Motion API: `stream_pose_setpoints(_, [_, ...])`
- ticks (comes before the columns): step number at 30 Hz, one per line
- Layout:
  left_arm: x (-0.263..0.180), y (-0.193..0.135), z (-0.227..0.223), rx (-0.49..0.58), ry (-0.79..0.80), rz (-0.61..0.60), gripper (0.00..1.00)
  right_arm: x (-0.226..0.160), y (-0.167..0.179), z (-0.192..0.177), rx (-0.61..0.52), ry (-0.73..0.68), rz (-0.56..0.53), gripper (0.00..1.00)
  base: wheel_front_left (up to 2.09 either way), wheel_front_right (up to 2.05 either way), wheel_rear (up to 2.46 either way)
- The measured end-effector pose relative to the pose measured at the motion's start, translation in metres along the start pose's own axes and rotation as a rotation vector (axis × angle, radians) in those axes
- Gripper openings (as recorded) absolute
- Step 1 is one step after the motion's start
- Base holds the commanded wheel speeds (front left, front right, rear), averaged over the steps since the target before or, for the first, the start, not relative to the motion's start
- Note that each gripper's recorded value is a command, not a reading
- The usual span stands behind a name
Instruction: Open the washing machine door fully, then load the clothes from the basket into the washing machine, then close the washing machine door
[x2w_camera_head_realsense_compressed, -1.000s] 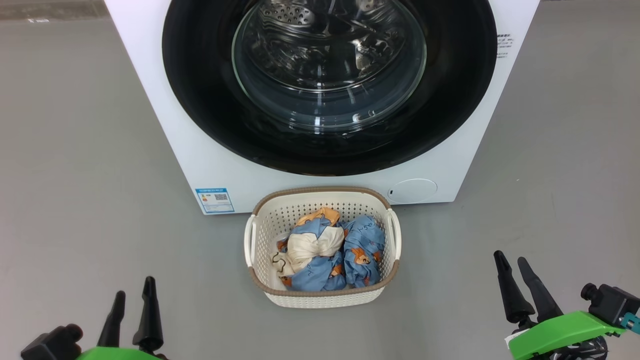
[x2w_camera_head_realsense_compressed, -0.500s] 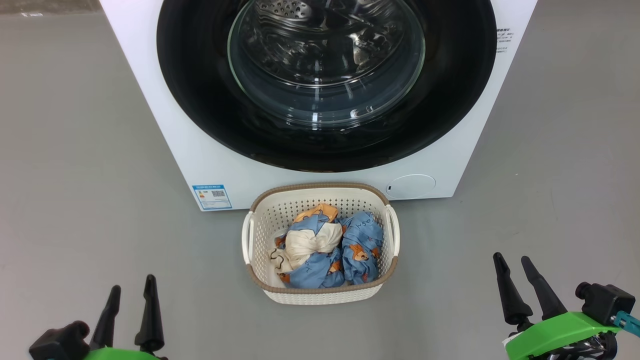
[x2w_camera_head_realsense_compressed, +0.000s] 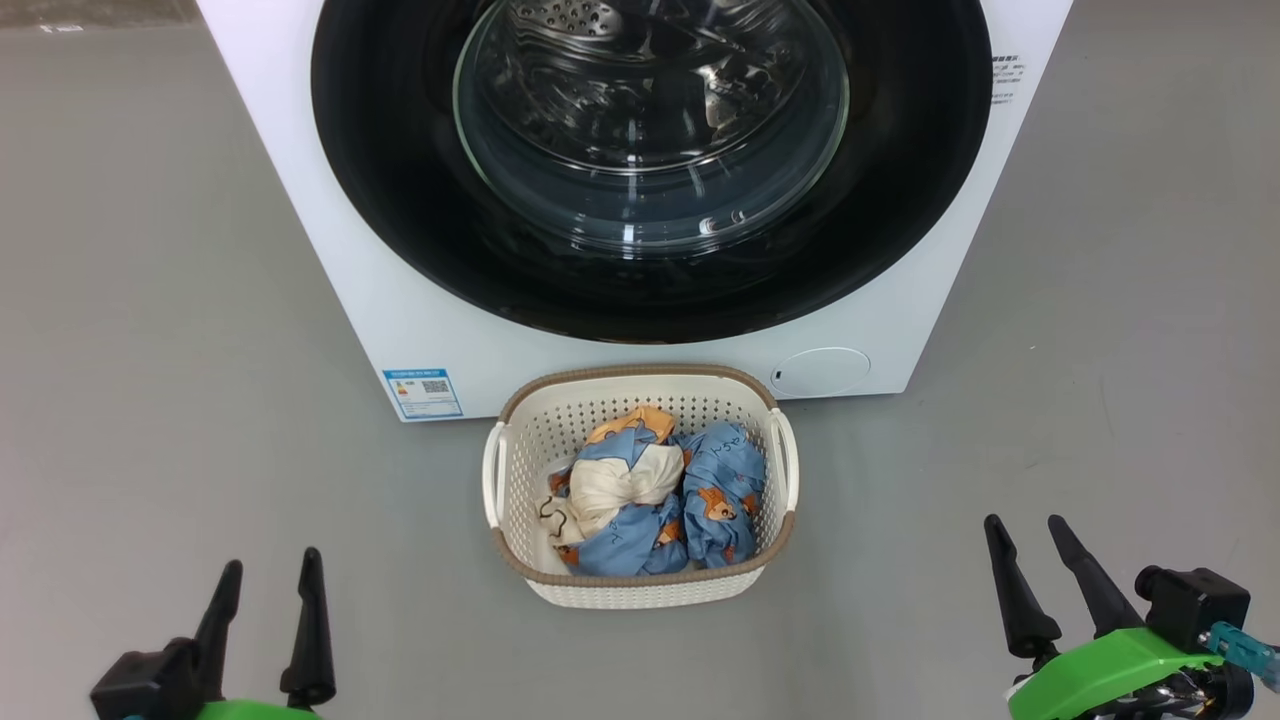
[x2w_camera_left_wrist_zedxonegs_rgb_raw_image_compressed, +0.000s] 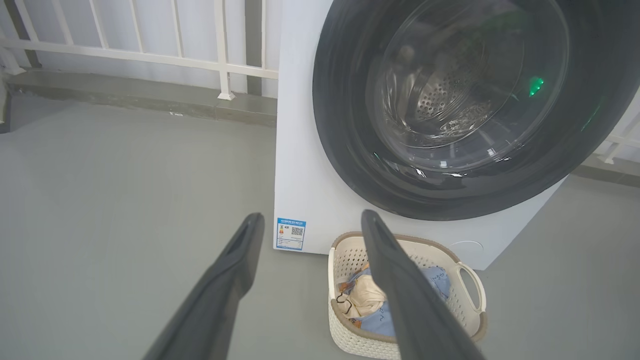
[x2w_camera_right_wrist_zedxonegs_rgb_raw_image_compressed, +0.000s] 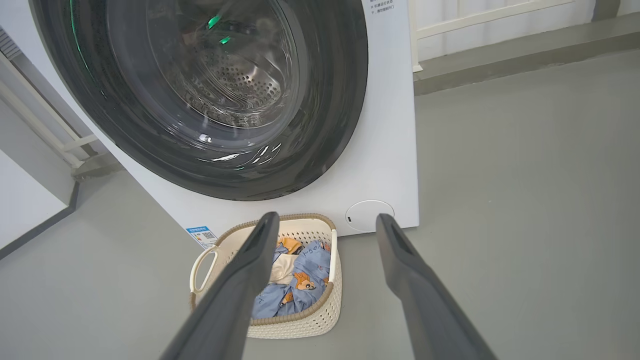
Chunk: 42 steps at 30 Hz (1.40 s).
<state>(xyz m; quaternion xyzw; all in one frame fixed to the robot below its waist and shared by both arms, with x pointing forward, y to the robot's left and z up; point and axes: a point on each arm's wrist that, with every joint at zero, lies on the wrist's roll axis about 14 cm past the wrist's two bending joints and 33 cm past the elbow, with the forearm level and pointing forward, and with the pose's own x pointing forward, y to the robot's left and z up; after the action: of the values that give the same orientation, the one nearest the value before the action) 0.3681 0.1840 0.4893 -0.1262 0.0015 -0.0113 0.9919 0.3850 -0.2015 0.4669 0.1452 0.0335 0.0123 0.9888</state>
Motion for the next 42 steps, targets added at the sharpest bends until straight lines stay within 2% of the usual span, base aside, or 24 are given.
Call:
stream_pose_setpoints(14, [0.0,-0.011,-0.006,0.154,0.01,-0.067,1.0,-0.001,-0.007,-0.005,-0.162,0.022,-0.012,1.0,0.0,0.0,0.0])
stream_pose_setpoints(28, [-0.002,-0.01,-0.013,0.155,0.035,-0.068,1.0,-0.002,-0.008,-0.002,-0.163,0.014,-0.022,1.0,0.29,0.06,-0.35])
stream_pose_setpoints(42, [0.0,-0.008,-0.019,0.155,0.053,-0.066,1.0,0.001,-0.008,-0.009,-0.159,0.03,-0.022,1.0,1.21,0.89,-2.1])
